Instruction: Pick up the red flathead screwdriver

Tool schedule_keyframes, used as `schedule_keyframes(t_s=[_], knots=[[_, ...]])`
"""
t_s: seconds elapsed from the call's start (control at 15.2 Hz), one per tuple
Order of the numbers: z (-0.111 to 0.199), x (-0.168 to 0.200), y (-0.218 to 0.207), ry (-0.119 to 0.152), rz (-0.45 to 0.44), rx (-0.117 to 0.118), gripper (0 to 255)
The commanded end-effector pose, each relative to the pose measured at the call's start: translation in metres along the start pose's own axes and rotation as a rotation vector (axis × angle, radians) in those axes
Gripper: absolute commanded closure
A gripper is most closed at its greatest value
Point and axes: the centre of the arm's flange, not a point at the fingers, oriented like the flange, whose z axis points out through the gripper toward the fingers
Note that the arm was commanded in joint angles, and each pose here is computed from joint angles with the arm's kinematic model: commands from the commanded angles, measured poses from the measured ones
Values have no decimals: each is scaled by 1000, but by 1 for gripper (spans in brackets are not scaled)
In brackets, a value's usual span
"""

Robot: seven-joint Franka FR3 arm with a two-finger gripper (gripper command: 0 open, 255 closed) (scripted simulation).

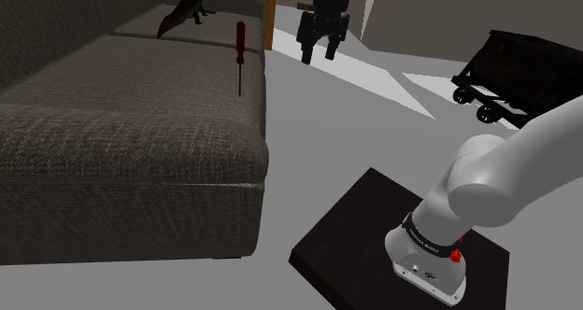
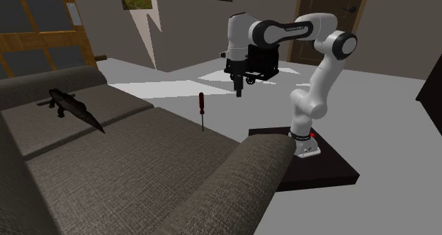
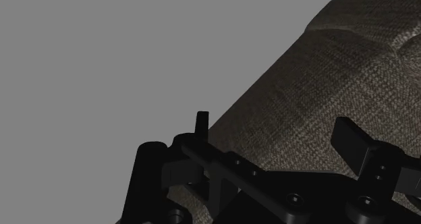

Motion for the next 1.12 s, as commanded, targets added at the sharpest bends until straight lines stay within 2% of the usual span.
schedule_keyframes(t_s=[0.0,0.86,1.06], knots=[[-9,23,-16,6,-4,-3,0],[-56,156,-106,48,-27,-28,0],[-48,162,-110,50,-28,-29,0]])
